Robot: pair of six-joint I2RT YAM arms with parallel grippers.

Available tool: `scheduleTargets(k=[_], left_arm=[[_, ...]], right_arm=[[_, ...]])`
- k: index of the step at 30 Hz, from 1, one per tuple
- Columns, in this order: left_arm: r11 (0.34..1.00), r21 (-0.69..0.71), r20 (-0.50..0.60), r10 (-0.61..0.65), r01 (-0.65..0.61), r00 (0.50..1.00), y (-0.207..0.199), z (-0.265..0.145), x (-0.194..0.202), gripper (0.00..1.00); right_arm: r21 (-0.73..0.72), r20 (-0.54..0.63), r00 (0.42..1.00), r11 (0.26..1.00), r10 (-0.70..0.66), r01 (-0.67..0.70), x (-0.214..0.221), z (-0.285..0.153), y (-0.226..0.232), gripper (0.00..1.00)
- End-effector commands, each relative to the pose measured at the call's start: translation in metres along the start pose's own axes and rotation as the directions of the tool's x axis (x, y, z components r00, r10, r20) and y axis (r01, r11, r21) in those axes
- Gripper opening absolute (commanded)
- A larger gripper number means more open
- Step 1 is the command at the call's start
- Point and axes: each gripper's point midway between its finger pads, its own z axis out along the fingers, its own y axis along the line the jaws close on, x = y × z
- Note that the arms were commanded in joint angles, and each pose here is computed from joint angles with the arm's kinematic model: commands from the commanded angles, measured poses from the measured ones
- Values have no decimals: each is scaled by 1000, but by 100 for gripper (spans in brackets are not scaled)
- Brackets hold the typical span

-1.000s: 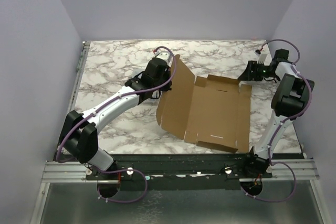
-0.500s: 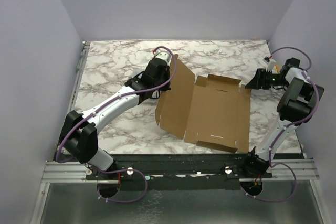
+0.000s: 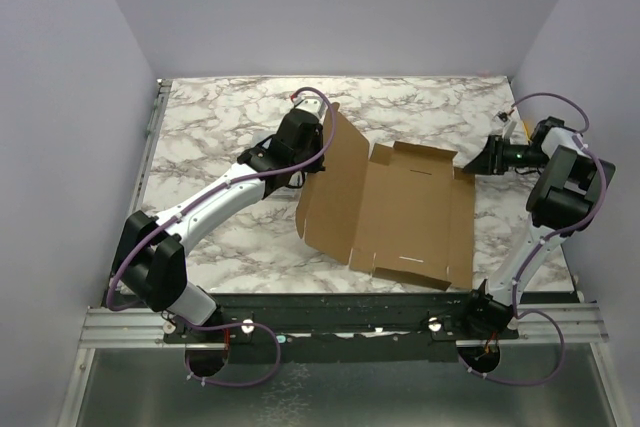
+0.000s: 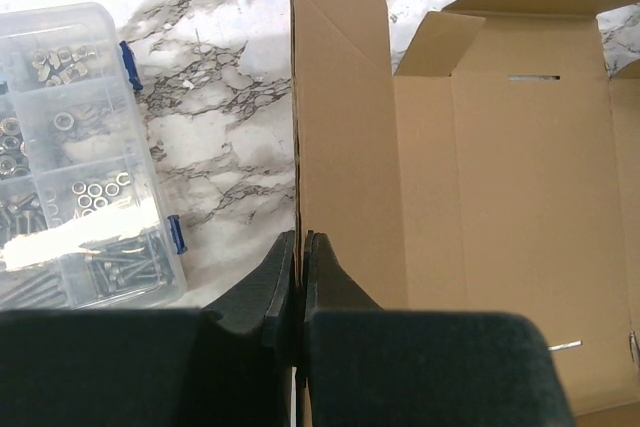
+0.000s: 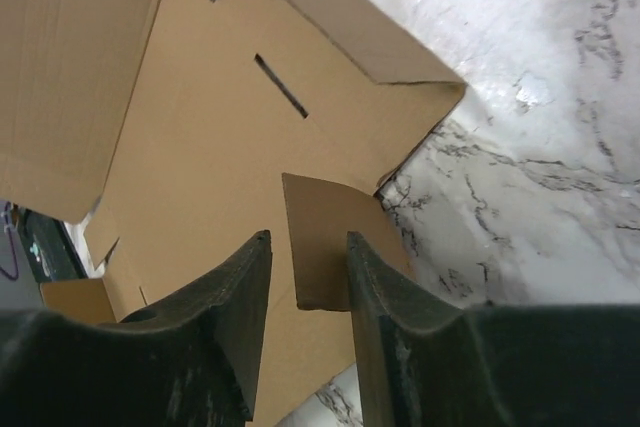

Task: Fold the paper box
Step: Fold the paper box at the center of the board.

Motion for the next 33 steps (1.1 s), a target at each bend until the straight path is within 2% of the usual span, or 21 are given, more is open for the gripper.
scheduleTargets(k=[1,6,14,17,22,25,27,33], left_arm=[[1000,3,49,0,0,999,-4,-4,-19,0],[1000,8,48,-2,1,999,-6,-3,-19,0],[1000,10,45,-1,1,999,-6,-3,-19,0],[1000,13,44,-3,3,999,-7,-3,-19,0],[1000,16,45,-5,4,999,-8,-4,-20,0],[1000,20,41,-8,7,999,-8,-2,-19,0],[1000,22,40,-12,11,999,-9,-2,-19,0],[1000,26,45,-14,12,999,-9,-4,-20,0]], right_arm=[[-81,-30,999,996,26,-28,15,2,15,38],[-87,-67,996,995,52,-57,31,4,17,37],[-43,-161,981,993,104,-113,57,6,8,48],[-7,-175,976,991,129,-132,62,8,0,48],[67,-195,964,983,181,-171,69,10,-17,33],[149,-205,960,976,189,-160,70,12,-32,14],[209,-247,957,972,155,-104,78,16,-38,2],[369,-421,906,921,44,126,120,25,-52,1]])
